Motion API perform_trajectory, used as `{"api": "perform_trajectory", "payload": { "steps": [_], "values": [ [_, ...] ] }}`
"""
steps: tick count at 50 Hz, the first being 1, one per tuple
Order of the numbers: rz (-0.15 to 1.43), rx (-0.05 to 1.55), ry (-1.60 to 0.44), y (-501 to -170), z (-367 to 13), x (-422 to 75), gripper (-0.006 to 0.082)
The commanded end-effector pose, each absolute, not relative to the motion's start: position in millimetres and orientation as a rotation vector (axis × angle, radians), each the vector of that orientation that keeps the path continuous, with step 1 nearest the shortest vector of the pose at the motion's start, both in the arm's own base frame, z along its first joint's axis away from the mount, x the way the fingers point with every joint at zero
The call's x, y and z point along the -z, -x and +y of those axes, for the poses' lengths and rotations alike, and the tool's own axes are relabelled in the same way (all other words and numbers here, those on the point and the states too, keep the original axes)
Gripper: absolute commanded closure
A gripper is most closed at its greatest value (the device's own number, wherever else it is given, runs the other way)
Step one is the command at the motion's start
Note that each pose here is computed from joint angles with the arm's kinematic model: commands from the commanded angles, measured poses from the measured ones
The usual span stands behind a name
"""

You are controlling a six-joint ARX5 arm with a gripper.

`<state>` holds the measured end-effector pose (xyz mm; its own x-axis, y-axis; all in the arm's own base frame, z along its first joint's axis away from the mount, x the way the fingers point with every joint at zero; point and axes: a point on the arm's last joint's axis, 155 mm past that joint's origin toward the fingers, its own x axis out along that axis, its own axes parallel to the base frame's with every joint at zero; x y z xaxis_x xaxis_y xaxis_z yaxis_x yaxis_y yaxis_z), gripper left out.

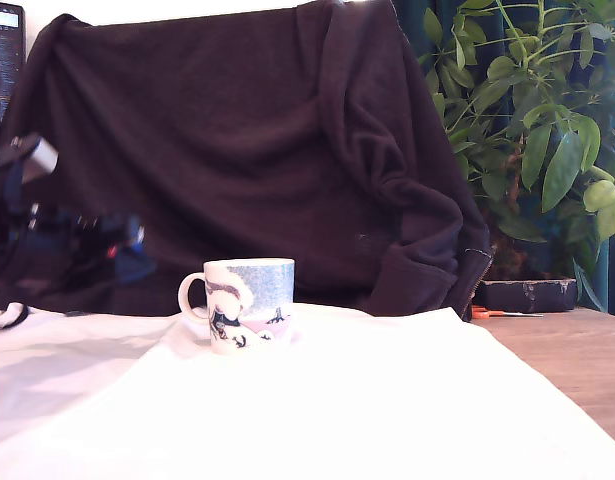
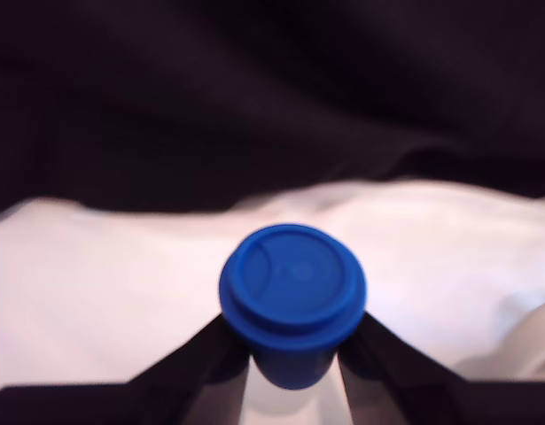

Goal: Pick the blue coffee capsule and place it inside the blue coffee cup

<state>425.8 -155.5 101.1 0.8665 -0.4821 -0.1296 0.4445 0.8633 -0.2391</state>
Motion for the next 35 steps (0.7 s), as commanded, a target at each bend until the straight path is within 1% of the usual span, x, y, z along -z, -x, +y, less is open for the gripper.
{"api": "perform_trajectory", "payload": {
  "steps": [1,7,14,27,35],
  "values": [
    [0.13,0.545,0.215,-419,-172,-125,0.0677],
    [0.08,0.61,0.233,-407,-194,-149,0.0677],
    [0.069,0.666,0.244,-395,-215,-159,0.0677],
    [0.105,0.766,0.248,-372,-253,-154,0.0677],
    [0.162,0.769,0.208,-368,-258,-138,0.0675]
  ]
}}
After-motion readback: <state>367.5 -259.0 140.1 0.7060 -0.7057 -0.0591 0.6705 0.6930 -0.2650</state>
